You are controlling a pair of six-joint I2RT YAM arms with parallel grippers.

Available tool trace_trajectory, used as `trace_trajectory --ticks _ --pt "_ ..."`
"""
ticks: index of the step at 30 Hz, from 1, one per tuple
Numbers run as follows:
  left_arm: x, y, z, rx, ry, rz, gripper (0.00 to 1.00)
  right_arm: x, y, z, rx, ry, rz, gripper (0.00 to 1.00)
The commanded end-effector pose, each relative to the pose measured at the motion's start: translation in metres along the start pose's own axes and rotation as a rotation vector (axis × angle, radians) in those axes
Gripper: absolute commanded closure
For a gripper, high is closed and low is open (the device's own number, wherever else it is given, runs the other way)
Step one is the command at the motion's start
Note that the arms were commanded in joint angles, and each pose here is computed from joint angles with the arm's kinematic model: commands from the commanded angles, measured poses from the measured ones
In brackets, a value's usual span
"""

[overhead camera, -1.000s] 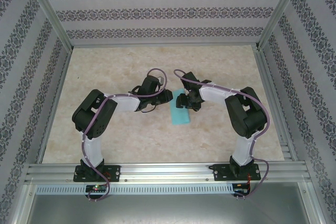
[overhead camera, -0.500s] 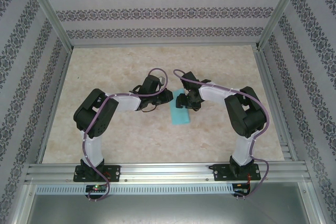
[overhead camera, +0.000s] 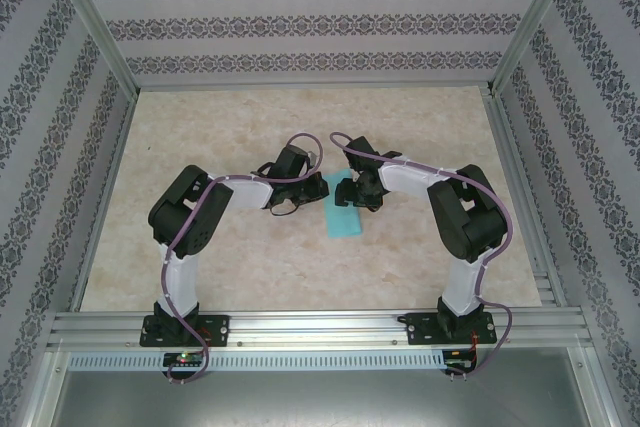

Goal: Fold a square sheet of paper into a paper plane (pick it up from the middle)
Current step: Hold the square sheet of paper at the center of the table.

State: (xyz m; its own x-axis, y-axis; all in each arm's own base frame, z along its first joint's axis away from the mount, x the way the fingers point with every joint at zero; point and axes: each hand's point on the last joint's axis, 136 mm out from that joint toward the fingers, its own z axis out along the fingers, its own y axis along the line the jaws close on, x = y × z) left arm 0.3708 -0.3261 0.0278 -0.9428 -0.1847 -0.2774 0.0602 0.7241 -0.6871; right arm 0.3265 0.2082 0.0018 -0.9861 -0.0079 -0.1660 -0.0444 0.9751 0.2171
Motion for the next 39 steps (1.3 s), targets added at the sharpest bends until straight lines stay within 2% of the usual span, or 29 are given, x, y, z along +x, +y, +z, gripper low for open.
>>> trace_trajectory --ticks 1,8,13,19,24,28,30,32,39 --pt "0.006 -0.006 0.005 -0.009 0.032 0.023 0.93 0.056 -0.035 0.075 0.092 0.18 -0.008 0.38" --pt "0.02 0.025 0.006 -0.169 0.088 -0.017 0.95 0.052 -0.031 0.07 0.079 0.172 -0.006 0.38" --pt "0.031 0.045 0.006 -0.253 0.133 -0.034 0.96 0.038 -0.017 0.051 0.033 0.131 -0.007 0.38" --pt "0.041 0.061 0.008 -0.314 0.172 -0.048 0.97 0.004 0.007 -0.002 -0.079 -0.003 0.012 0.37" --pt "0.046 0.071 0.009 -0.354 0.188 -0.063 0.99 -0.023 -0.013 -0.05 -0.109 -0.146 0.13 0.37" --pt "0.049 0.076 0.01 -0.367 0.195 -0.075 1.0 -0.027 -0.003 -0.074 -0.178 -0.177 0.1 0.39" --pt "0.05 0.077 0.01 -0.373 0.197 -0.079 1.0 -0.027 0.012 -0.076 -0.254 -0.166 0.08 0.42" --pt "0.05 0.078 0.01 -0.374 0.197 -0.079 1.0 -0.026 0.026 -0.075 -0.308 -0.146 0.061 0.5" --pt "0.051 0.081 0.009 -0.386 0.2 -0.083 1.0 -0.027 0.055 -0.062 -0.42 -0.087 0.036 0.84"
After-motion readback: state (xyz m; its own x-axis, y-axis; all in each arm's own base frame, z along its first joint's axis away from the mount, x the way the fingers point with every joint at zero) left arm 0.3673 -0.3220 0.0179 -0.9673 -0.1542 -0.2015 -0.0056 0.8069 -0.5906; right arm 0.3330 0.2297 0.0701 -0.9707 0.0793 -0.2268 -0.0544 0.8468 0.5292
